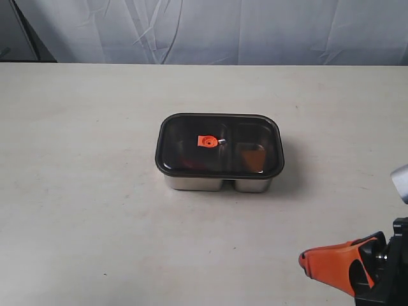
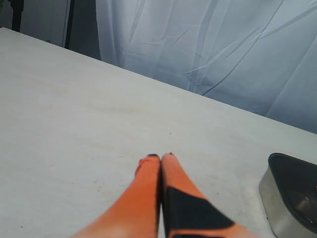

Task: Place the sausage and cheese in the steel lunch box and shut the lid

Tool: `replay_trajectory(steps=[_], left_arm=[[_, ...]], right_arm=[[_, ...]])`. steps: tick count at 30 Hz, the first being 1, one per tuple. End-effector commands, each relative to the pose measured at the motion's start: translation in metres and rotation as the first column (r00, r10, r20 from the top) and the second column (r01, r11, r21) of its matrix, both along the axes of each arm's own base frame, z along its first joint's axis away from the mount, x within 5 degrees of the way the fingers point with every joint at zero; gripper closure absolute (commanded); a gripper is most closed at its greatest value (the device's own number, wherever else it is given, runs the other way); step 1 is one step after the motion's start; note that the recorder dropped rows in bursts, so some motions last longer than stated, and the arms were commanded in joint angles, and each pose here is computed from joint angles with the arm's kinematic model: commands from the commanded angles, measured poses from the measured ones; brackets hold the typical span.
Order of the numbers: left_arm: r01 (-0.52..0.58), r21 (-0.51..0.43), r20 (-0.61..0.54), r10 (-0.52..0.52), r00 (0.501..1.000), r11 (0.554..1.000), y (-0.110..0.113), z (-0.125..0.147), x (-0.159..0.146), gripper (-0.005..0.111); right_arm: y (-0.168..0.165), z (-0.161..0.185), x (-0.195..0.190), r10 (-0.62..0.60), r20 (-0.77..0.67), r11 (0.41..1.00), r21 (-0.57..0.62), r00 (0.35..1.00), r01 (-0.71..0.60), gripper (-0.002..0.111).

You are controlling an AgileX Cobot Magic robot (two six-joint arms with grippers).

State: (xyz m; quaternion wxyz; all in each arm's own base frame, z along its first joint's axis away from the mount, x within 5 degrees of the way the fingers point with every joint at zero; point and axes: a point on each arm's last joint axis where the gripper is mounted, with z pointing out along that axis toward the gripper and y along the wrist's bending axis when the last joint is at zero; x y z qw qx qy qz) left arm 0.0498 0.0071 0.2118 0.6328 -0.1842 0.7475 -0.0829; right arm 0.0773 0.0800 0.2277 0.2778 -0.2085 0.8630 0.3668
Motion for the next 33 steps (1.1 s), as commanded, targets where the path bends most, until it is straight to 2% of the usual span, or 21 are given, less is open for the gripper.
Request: replay_trajectory(steps=[1, 5, 10, 12, 18, 22, 24, 33], left_arm=[[-0.006, -0.005, 0.005, 0.006, 1.0, 1.0, 0.0, -0.001, 0.0, 0.107], [-0.006, -0.005, 0.005, 0.006, 1.0, 1.0, 0.0, -0.001, 0.0, 0.107], [-0.006, -0.005, 0.005, 0.006, 1.0, 1.0, 0.0, -0.001, 0.0, 0.107], [-0.006, -0.005, 0.005, 0.006, 1.0, 1.0, 0.0, -0.001, 0.0, 0.107], [-0.006, -0.005, 0.005, 0.006, 1.0, 1.0, 0.0, -0.001, 0.0, 0.107], [-0.006, -0.005, 0.005, 0.006, 1.0, 1.0, 0.0, -0.001, 0.0, 0.107], [-0.007, -0.002, 0.005, 0.007, 1.0, 1.0, 0.0, -0.001, 0.0, 0.107], [-0.01, 0.019, 0.003, 0.01, 1.0, 1.0, 0.001, -0.001, 0.0, 0.107]], right_arm=[[0.0, 0.0, 0.0, -0.005, 0.003, 1.0, 0.004, 1.0, 0.005, 0.109], [-0.001, 0.0, 0.003, -0.033, 0.02, 0.999, 0.005, 0.999, 0.032, 0.109], [0.003, 0.011, 0.018, -0.184, 0.064, 0.973, 0.152, 0.981, 0.172, 0.109], [0.007, 0.019, 0.021, -0.198, 0.137, 0.963, 0.213, 0.971, 0.166, 0.109], [0.022, 0.043, 0.016, -0.101, 0.376, 0.951, 0.309, 0.921, -0.022, 0.109], [0.026, 0.061, 0.014, -0.073, 0.388, 0.929, 0.362, 0.919, -0.079, 0.109], [0.026, 0.07, 0.016, -0.1, 0.37, 0.917, 0.394, 0.923, -0.059, 0.109], [0.023, 0.072, 0.021, -0.15, 0.406, 0.931, 0.364, 0.902, -0.009, 0.109]])
